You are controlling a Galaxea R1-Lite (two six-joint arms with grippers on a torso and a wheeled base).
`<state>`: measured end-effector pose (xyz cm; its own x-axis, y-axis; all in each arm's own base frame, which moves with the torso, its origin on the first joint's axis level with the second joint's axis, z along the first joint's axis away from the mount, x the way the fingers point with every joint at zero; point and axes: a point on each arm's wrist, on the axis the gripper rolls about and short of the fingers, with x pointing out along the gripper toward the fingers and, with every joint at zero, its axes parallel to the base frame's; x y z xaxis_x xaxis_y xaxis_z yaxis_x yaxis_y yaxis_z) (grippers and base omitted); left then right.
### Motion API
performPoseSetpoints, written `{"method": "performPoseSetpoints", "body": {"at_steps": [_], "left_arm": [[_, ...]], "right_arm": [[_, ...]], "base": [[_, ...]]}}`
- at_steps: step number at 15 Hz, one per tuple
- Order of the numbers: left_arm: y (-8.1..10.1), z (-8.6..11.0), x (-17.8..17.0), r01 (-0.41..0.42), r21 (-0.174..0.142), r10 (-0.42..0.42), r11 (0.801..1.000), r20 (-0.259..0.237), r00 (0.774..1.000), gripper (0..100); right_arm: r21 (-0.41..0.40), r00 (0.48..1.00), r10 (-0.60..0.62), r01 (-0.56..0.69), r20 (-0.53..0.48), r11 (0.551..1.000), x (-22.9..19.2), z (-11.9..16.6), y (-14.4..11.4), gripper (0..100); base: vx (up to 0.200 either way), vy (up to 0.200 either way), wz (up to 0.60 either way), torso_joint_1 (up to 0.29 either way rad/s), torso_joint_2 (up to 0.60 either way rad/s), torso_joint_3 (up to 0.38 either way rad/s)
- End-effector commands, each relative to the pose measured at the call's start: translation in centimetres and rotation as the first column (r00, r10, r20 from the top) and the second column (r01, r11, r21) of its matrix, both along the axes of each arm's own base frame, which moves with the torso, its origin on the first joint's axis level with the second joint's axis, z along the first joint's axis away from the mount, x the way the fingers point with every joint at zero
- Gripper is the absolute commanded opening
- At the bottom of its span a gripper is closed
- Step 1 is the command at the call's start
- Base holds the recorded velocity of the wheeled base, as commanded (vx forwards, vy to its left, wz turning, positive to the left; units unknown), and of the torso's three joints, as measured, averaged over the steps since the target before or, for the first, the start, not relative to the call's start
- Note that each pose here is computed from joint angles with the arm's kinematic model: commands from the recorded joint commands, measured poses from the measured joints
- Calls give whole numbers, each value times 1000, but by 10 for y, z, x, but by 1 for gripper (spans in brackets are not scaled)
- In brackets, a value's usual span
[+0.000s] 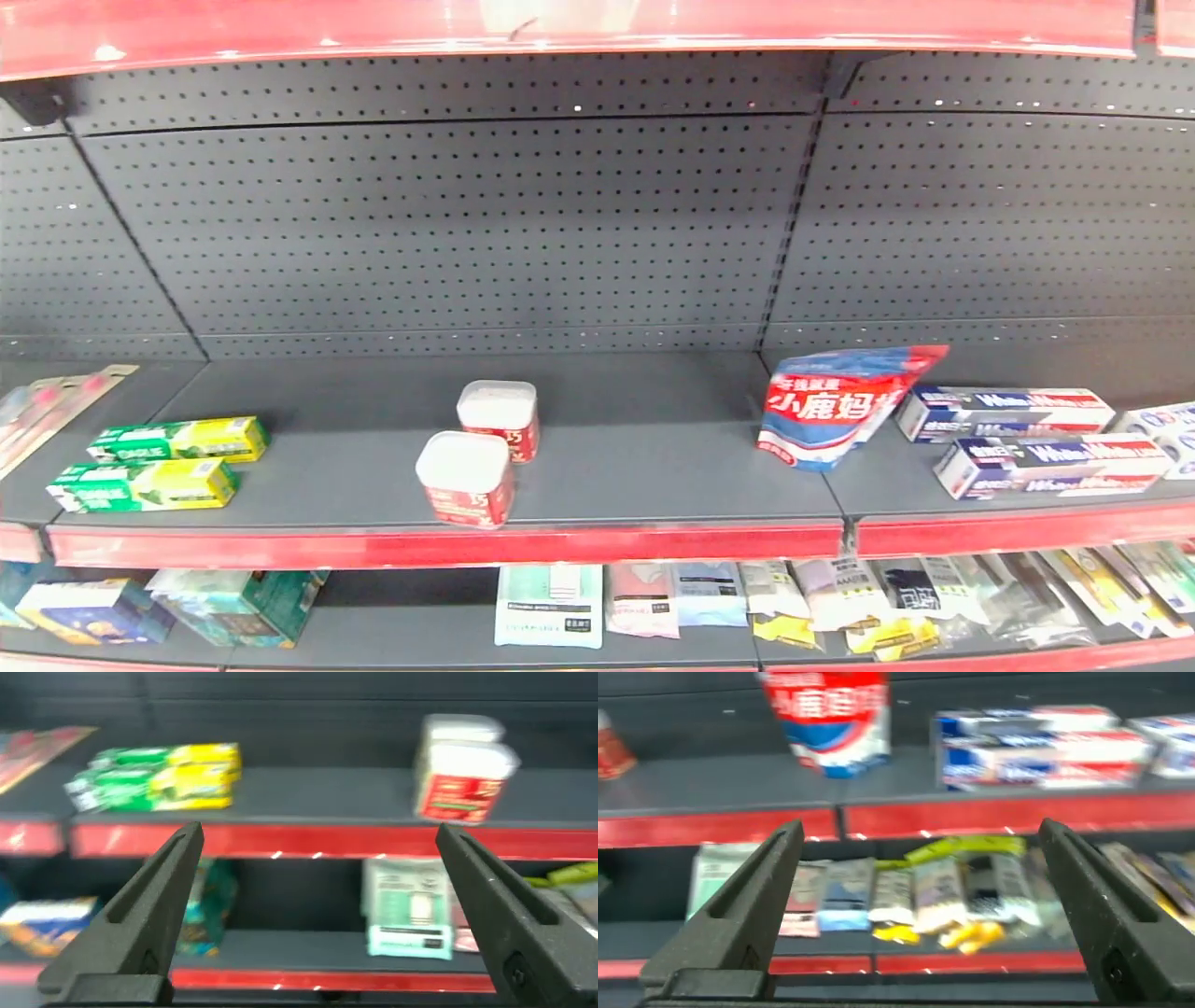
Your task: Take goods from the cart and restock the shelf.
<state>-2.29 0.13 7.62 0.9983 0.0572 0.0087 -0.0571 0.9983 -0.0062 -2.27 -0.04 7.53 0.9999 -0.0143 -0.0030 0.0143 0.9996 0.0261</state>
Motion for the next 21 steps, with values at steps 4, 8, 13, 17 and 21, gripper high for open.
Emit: {"method": "performPoseSetpoints", "body": {"at_steps": [4, 8, 13, 17, 21], "left_arm": [[0, 0, 0, 0, 0, 0, 1000, -1, 1000, 100], [0, 8, -2, 11, -2, -11, 1000, 21, 1000, 100], [2, 135, 67, -99, -158, 72, 983, -166, 983, 100], [21, 106, 156, -297, -10, 232, 955, -600, 765, 100], [31, 77, 204, -252, 29, 183, 967, -769, 613, 100]], "right_arm": [[-12, 1000, 4, -4, -2, 1000, 0, 0, 0, 100], [-14, 1000, 4, -4, 0, 1000, 0, 0, 0, 100], [-14, 1000, 5, -5, 0, 1000, 0, 0, 0, 100], [-14, 1000, 4, -4, -2, 1000, 0, 0, 0, 100], [-14, 1000, 4, -4, -2, 1000, 0, 0, 0, 100]], "base": [[0, 0, 0, 0, 0, 0], [0, 0, 0, 0, 0, 0], [0, 0, 0, 0, 0, 0], [0, 0, 0, 0, 0, 0], [0, 0, 0, 0, 0, 0]]}}
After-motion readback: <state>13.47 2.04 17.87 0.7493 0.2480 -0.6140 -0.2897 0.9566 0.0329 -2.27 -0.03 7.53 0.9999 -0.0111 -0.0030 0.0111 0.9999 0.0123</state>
